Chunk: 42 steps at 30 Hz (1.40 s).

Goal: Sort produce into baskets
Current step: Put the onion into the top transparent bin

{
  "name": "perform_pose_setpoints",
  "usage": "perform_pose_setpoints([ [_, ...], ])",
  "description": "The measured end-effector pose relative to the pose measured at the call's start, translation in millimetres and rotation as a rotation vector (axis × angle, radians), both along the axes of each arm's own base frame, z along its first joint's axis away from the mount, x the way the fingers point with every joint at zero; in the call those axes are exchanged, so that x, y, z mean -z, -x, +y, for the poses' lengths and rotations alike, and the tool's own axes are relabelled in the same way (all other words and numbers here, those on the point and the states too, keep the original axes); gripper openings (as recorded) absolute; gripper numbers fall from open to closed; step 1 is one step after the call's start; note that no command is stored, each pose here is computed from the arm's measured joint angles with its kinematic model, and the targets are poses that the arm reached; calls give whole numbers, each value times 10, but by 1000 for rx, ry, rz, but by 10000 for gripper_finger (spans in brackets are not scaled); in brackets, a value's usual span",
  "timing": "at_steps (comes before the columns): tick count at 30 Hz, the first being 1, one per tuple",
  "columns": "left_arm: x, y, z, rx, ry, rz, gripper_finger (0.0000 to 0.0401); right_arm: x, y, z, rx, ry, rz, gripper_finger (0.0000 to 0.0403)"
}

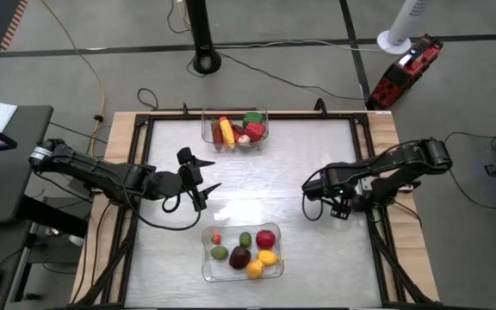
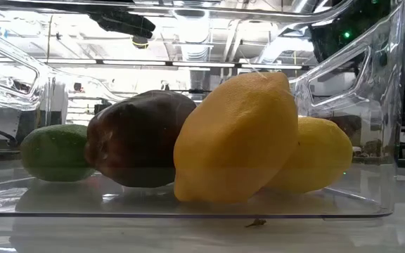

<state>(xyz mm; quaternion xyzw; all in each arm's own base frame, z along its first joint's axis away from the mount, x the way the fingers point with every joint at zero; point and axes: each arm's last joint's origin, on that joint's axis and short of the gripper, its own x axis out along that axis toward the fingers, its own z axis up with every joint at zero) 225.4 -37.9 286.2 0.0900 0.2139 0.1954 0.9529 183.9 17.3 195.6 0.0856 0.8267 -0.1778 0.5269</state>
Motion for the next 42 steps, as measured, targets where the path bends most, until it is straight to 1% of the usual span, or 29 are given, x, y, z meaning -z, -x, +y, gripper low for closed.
perform_pose_setpoints([
  [3,0,0,0,0,0,0,304,57,63,-11,43,6,64,373],
  [7,0,0,1,1,-3,1,304,131,105,0,72,-19,139,381],
  [10,0,0,1,1,-3,1,304,161,88,16,58,-17,151,385],
  [16,0,0,1,1,-3,1,304,300,45,-19,37,-15,225,381],
  [25,0,0,0,2,-3,1,304,587,-42,-17,-57,-94,393,377],
  [27,0,0,1,1,-3,2,304,642,-57,-15,-68,-105,413,377],
  [30,1,1,0,2,-4,3,304,724,-90,-8,-82,-137,402,375],
  [33,8,3,1,2,-6,11,304,769,-75,-3,-87,-162,406,362],
  [39,14,6,2,3,-7,18,304,809,-17,-20,-108,-159,420,307],
  [42,14,6,1,4,-6,18,304,810,-19,-34,-101,-161,419,298],
])
